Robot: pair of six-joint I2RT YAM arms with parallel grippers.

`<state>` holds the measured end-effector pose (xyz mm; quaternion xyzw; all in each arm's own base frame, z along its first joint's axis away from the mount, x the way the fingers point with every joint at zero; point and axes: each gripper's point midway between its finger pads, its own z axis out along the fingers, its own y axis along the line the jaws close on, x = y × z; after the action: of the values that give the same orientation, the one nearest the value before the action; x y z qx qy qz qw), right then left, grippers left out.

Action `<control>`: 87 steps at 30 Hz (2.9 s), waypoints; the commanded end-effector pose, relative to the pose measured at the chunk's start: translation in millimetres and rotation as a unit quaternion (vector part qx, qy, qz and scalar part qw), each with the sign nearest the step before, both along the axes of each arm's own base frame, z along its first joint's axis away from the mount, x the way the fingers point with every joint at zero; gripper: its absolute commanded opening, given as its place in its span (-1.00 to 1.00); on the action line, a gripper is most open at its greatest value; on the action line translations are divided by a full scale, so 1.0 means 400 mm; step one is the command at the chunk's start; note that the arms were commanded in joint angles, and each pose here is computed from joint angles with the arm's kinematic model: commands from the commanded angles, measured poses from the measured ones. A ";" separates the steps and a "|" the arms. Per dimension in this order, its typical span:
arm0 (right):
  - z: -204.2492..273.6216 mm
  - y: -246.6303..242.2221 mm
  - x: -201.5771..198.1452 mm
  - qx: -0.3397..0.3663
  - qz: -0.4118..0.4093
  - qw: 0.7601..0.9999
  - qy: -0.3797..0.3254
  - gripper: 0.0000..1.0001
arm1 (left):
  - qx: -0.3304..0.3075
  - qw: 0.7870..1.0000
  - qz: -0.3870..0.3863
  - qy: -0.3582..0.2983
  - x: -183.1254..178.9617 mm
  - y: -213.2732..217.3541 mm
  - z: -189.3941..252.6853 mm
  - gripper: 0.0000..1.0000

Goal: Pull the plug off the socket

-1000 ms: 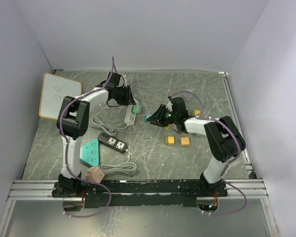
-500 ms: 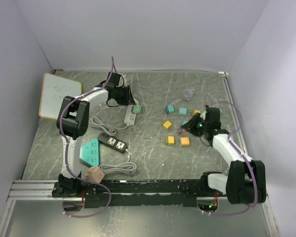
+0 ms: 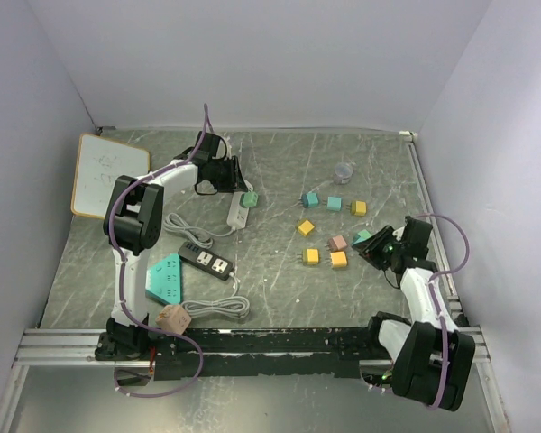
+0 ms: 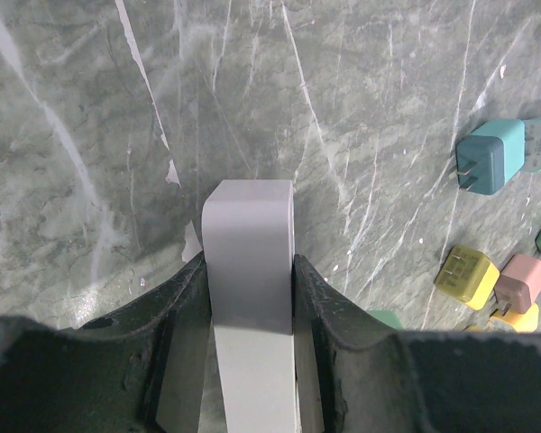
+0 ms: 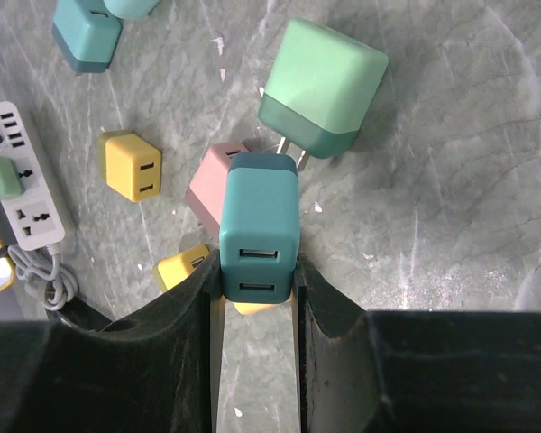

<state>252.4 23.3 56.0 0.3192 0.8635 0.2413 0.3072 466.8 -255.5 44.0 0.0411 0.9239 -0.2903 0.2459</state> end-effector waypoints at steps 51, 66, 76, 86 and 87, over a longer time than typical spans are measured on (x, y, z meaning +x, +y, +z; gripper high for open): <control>0.158 0.701 0.320 0.114 0.307 0.933 -0.147 0.54 | 0.006 1.000 -0.011 0.026 -0.023 0.018 -0.040 -0.50; 0.059 0.769 0.401 0.159 0.258 0.949 -0.092 0.16 | 0.004 1.000 -0.012 0.027 -0.023 0.016 -0.040 -0.50; 0.033 0.786 0.405 0.169 0.253 0.949 -0.086 -0.12 | 0.013 0.999 -0.009 0.029 -0.022 0.023 -0.051 -0.50; 0.114 0.719 0.404 0.169 0.200 0.957 -0.125 -1.00 | 0.030 0.999 -0.004 0.024 -0.011 0.047 -0.056 -0.55; 0.122 0.718 0.405 0.169 0.202 0.956 -0.129 -1.00 | 0.033 0.999 -0.003 0.023 -0.010 0.050 -0.056 -0.55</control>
<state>400.3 324.4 69.6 0.1412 0.8345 0.4692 0.2519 460.6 -260.1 42.8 0.0467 0.9227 -0.3043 0.2321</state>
